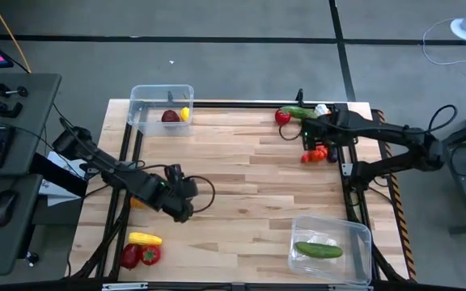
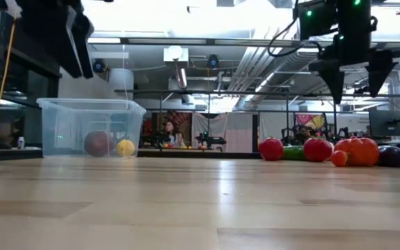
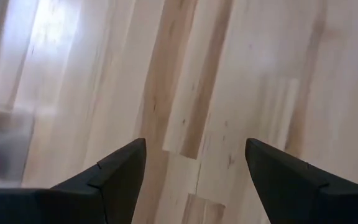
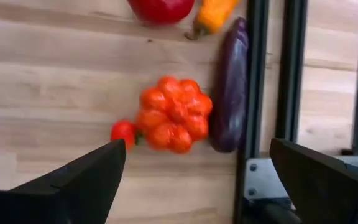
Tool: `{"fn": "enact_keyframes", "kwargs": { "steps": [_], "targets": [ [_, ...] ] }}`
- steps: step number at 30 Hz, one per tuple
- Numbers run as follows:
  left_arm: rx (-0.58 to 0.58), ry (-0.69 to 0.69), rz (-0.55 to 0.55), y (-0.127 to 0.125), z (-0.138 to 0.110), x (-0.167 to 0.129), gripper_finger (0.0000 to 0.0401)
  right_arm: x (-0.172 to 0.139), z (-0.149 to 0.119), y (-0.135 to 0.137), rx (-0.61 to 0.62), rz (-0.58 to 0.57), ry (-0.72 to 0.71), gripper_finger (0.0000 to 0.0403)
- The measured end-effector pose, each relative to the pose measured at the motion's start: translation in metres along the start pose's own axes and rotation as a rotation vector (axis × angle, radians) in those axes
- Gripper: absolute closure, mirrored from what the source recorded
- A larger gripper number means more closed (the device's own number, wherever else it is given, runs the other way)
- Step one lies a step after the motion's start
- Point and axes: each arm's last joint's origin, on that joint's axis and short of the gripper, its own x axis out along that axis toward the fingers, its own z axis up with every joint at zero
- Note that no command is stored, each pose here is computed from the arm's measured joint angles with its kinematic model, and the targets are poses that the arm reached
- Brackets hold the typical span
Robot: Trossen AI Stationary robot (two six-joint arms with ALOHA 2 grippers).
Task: Sort produce into baskets
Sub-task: Put the orange pumpkin into the bottom transparent bin
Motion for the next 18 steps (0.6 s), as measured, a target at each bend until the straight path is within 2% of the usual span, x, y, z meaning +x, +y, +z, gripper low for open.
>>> {"fn": "enact_keyframes", "kwargs": {
  "steps": [6, 10, 13, 18],
  "targets": [
    [-0.113, -0.003, -0.042, 0.000, 0.002, 0.010, 0.0140, 0.014, 0.028, 0.000, 0.040, 0.064, 0.026, 0.0010],
    [-0.185, -0.031, -0.075, -0.002, 0.005, 0.009, 0.0140, 0.025, 0.041, 0.001, 0.042, 0.037, 0.029, 0.0010],
    [-0.240, -0.029, -0.076, -0.002, 0.005, 0.009, 0.0140, 0.027, 0.041, 0.002, 0.016, 0.046, 0.064, 0.0010],
    [-0.312, -0.045, -0.057, -0.002, 0.006, 0.009, 0.0140, 0.023, 0.033, 0.007, -0.097, 0.017, 0.034, 0.0010]
  ]
}}
